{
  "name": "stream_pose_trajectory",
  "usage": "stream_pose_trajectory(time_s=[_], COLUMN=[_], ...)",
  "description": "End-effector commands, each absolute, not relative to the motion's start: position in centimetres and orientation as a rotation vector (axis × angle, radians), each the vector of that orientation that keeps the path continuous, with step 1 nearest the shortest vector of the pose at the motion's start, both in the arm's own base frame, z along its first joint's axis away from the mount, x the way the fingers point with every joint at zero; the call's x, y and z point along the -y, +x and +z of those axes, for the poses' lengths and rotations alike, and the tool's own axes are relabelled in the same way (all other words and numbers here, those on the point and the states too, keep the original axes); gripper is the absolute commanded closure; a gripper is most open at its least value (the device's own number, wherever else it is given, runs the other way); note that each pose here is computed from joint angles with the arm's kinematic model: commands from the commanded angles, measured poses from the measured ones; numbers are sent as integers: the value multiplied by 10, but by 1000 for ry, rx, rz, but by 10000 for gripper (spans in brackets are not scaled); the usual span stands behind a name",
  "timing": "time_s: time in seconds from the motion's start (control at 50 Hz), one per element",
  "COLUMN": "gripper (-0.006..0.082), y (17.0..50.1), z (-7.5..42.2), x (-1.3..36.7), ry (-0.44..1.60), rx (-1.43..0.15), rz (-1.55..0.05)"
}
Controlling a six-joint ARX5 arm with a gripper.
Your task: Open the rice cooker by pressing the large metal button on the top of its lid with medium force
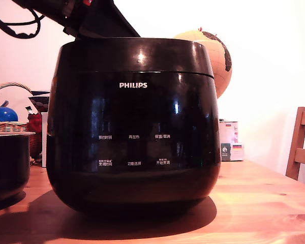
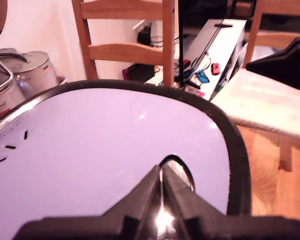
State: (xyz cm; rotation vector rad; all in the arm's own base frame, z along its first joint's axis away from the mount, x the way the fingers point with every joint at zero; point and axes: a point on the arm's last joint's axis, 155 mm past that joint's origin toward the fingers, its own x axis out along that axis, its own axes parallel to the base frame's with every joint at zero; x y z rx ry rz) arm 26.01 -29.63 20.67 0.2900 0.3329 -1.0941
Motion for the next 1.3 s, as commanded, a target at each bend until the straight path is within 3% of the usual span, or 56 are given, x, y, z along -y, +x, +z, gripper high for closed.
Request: stream_pose_trajectory(time_s=[0.0, 0.28, 0.48, 1.28], gripper=[789, 789, 789, 789], y=[243, 264, 279, 294], z=[123, 182, 219, 247], x=[280, 294, 274, 169], ry=[346, 229, 181, 170], rx=[-583, -364, -277, -289], rz=[-1089, -1054, -933, -591])
